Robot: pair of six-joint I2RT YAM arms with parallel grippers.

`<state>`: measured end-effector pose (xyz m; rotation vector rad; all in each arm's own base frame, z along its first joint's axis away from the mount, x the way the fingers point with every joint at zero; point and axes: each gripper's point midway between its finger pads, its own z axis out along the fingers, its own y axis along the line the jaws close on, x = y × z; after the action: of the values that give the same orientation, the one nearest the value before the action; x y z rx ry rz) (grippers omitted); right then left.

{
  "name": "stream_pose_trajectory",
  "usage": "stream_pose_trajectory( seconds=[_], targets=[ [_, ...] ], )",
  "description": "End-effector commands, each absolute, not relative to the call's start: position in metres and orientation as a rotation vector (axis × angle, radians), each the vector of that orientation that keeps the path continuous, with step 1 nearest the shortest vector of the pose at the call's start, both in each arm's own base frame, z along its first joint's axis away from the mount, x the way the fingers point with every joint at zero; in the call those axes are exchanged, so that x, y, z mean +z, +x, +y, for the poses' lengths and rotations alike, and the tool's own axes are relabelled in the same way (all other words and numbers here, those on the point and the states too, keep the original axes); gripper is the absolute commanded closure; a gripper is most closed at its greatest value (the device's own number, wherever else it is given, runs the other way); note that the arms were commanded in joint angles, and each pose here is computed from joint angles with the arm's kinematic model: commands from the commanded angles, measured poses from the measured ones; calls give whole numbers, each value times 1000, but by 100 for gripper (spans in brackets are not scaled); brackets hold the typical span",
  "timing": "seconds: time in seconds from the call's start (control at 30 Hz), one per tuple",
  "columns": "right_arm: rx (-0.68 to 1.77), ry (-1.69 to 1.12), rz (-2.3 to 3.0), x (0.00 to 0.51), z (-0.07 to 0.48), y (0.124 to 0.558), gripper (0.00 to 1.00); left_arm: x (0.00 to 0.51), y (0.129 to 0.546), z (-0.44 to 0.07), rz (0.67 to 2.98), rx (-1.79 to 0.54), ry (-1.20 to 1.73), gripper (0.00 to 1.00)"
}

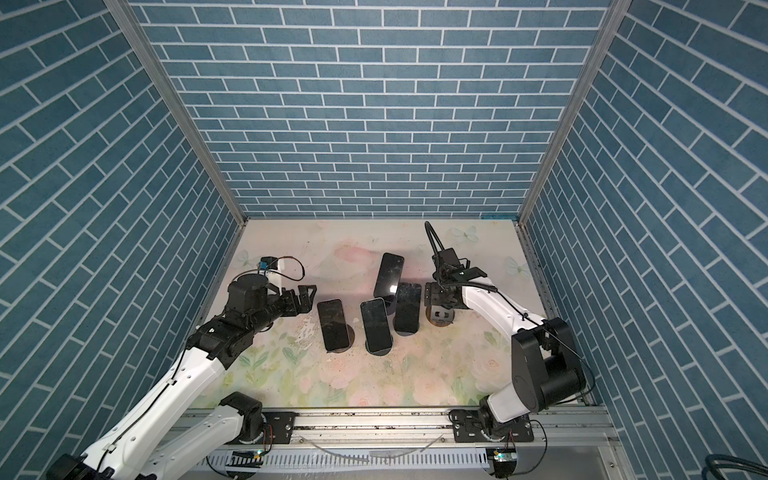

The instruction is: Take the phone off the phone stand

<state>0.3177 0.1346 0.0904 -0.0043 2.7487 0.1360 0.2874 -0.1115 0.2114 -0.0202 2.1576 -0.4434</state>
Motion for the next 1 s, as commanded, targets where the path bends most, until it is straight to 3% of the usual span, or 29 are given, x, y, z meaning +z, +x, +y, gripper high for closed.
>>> stream_pose_trajectory(
  seconds=[0.0,0.47,0.97],
  targets=[
    [130,38,2779,75,136,312,17,210,284,-112,2158,-451,-22,0],
    [137,29,2731,85,143,334,40,208,285,-111,2157,-445,-29,0],
    [42,-82,2657,115,155,419,40,212,280,-112,2154,-444,6,0]
  ],
)
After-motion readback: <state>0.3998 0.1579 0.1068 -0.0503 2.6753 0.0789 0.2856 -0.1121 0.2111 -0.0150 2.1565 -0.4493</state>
